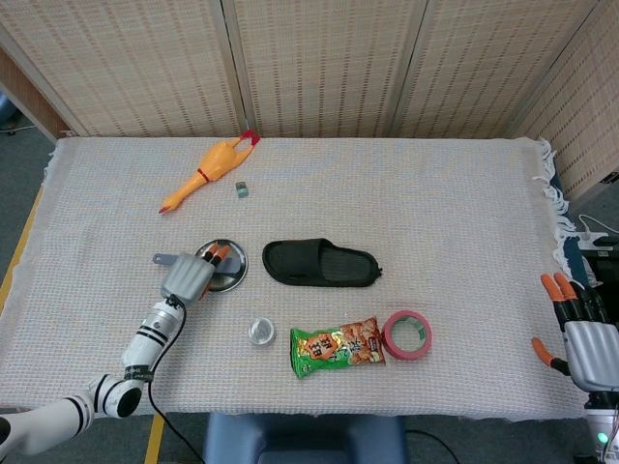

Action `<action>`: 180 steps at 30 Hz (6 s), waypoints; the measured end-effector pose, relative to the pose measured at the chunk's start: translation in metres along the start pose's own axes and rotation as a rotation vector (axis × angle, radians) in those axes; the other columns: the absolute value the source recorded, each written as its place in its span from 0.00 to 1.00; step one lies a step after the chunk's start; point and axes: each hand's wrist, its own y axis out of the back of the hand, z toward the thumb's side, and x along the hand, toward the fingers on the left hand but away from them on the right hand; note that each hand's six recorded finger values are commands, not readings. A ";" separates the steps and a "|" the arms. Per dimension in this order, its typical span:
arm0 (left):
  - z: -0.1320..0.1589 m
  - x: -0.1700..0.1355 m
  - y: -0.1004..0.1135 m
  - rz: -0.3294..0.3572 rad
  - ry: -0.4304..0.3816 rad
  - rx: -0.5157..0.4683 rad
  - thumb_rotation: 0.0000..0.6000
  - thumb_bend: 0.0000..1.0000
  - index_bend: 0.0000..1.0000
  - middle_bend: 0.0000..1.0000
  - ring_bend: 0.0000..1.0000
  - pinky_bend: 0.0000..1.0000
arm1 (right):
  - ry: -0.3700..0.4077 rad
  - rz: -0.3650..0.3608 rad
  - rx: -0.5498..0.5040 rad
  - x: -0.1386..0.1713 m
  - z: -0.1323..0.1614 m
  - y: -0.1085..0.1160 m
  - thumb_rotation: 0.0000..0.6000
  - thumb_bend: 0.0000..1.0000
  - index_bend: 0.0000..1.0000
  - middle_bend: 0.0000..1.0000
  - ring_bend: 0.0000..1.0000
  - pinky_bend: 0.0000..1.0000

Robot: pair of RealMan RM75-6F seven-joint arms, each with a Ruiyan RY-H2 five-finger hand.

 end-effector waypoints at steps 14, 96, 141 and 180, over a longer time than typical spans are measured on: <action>0.008 0.015 -0.003 0.007 -0.004 0.051 1.00 0.42 0.23 0.24 0.86 0.89 | -0.010 0.002 -0.010 0.002 -0.003 0.004 1.00 0.18 0.00 0.00 0.00 0.00; 0.053 0.035 0.080 0.191 -0.002 -0.129 1.00 0.55 0.72 0.82 0.91 0.95 | 0.620 0.370 0.394 -0.173 0.210 -0.135 1.00 0.62 0.09 0.00 0.00 0.00; 0.122 0.073 0.078 0.258 -0.089 0.044 1.00 0.60 0.69 0.80 0.90 0.94 | 0.629 0.381 0.492 -0.170 0.208 -0.140 1.00 0.65 0.09 0.00 0.00 0.00; 0.123 0.084 0.081 0.240 -0.119 -0.060 1.00 0.58 0.68 0.80 0.89 0.93 | 0.617 0.397 0.480 -0.169 0.205 -0.138 1.00 0.65 0.09 0.00 0.00 0.00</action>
